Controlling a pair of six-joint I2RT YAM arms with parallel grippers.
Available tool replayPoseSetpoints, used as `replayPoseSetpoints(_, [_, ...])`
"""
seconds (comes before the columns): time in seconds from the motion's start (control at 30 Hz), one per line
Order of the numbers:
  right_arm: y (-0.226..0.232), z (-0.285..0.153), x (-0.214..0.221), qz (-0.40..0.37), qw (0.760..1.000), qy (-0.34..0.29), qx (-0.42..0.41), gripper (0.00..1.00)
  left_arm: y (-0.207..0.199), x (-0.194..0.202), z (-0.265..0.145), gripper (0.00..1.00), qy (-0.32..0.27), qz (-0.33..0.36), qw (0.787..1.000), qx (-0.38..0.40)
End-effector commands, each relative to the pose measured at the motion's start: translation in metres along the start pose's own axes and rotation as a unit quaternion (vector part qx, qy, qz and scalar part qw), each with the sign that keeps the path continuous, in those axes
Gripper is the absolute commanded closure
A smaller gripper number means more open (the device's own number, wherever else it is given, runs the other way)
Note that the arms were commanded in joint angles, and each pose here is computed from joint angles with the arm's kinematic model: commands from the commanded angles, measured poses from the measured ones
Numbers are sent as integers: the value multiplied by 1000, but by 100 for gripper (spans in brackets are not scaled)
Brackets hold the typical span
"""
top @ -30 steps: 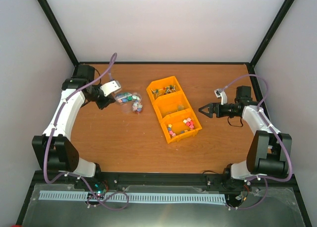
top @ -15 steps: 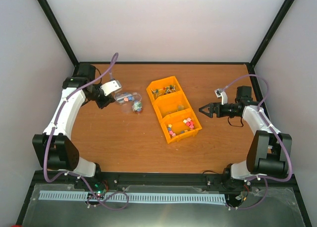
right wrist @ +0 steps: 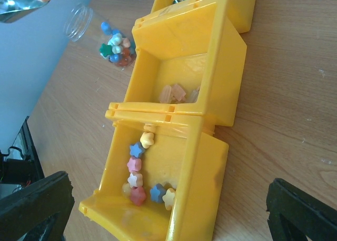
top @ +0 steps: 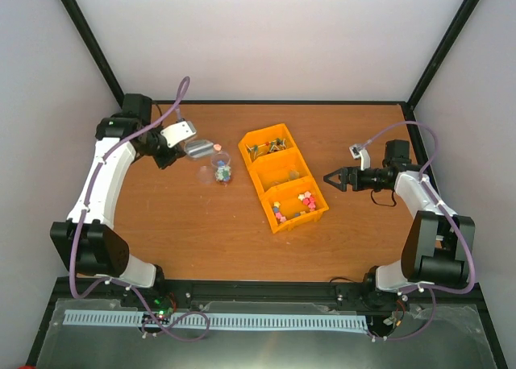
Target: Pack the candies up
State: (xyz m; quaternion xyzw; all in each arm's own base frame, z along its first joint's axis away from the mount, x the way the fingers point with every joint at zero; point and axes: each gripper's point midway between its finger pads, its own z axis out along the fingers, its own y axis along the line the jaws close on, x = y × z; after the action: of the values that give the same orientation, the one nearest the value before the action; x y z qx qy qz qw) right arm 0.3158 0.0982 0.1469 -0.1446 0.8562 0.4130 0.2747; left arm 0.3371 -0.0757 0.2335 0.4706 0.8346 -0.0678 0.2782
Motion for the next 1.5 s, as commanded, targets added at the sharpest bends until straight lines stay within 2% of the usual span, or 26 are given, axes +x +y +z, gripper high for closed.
replayPoseSetpoints(0.0, [-2,0,1,2,1000,-4,-3,1,2,-9,-12,99,-1,26,1000,-11])
replayPoseSetpoints(0.47, [-3,0,2,2,1000,-2,-1,1,-5,-1,-12,99,13,50,999,-4])
replayPoseSetpoints(0.73, [-3,0,2,2,1000,-2,-2,1,4,-1,-20,99,18,101,994,-49])
replayPoseSetpoints(1.07, [-3,0,2,1,1000,-2,-2,1,-5,-5,-16,99,37,156,986,-53])
replayPoseSetpoints(1.23, [-3,-1,2,0,1000,-3,1,1,-4,-13,-12,99,18,89,995,-39])
replayPoseSetpoints(1.33, [-3,-2,1,-2,1000,-5,2,1,2,-19,-11,99,-20,7,1000,-16])
replayPoseSetpoints(1.47, [-3,-7,-4,-12,1000,-12,14,1,29,-13,-10,99,-53,-104,993,-15])
